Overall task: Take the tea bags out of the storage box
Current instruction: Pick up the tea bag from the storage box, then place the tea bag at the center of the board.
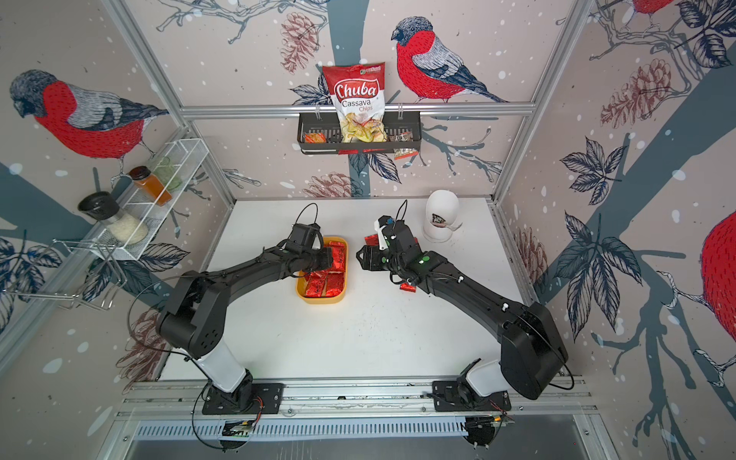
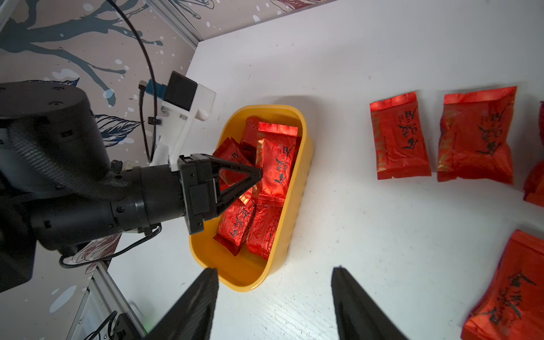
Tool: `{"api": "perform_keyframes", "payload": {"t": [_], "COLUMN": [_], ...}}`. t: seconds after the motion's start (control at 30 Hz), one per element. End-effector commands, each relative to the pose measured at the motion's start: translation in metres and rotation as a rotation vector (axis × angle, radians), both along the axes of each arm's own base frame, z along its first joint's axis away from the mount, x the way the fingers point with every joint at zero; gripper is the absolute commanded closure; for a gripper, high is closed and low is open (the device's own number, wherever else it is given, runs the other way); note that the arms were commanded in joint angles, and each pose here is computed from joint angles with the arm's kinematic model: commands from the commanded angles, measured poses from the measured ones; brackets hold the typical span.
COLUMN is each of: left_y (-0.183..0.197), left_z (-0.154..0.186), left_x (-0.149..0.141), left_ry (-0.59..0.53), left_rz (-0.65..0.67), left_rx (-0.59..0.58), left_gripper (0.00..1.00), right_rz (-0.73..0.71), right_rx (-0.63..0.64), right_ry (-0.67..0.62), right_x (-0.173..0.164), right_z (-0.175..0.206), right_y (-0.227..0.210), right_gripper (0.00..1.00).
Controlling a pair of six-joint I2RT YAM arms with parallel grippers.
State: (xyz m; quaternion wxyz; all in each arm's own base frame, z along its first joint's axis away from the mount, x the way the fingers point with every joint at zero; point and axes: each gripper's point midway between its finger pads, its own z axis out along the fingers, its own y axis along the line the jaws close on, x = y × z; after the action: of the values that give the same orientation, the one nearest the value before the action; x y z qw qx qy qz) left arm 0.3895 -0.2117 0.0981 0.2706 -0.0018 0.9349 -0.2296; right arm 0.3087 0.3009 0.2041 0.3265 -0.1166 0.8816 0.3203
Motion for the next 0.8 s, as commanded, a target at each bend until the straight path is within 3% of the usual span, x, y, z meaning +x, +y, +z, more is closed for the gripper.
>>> {"api": "perform_keyframes", "payload": {"t": [0.0, 0.17, 0.4, 0.77], "left_y": [0.004, -0.012, -0.085, -0.175], "left_z": [0.018, 0.045, 0.058, 0.000], "left_x": [-0.004, -0.015, -0.039, -0.047], "left_ry": [-0.012, -0.029, -0.021, 0.058], "left_rz": [0.005, -0.025, -0.130, -0.216], "left_rx": [0.000, -0.072, -0.189, -0.197], "left_gripper": [1.00, 1.00, 1.00, 1.00], "right_rz": [-0.019, -0.065, -0.174, -0.274], "right_rx": [-0.006, -0.001, 0.023, 0.022], "right_ry": [-0.026, -0.056, -0.099, -0.110], "right_x": [0.003, 0.006, 0.007, -0.009], "right_z": [0.008, 0.022, 0.039, 0.039], "right_y": [-0.007, -0.032, -0.088, -0.143], "right_gripper": [0.34, 0.34, 0.34, 0.33]}}
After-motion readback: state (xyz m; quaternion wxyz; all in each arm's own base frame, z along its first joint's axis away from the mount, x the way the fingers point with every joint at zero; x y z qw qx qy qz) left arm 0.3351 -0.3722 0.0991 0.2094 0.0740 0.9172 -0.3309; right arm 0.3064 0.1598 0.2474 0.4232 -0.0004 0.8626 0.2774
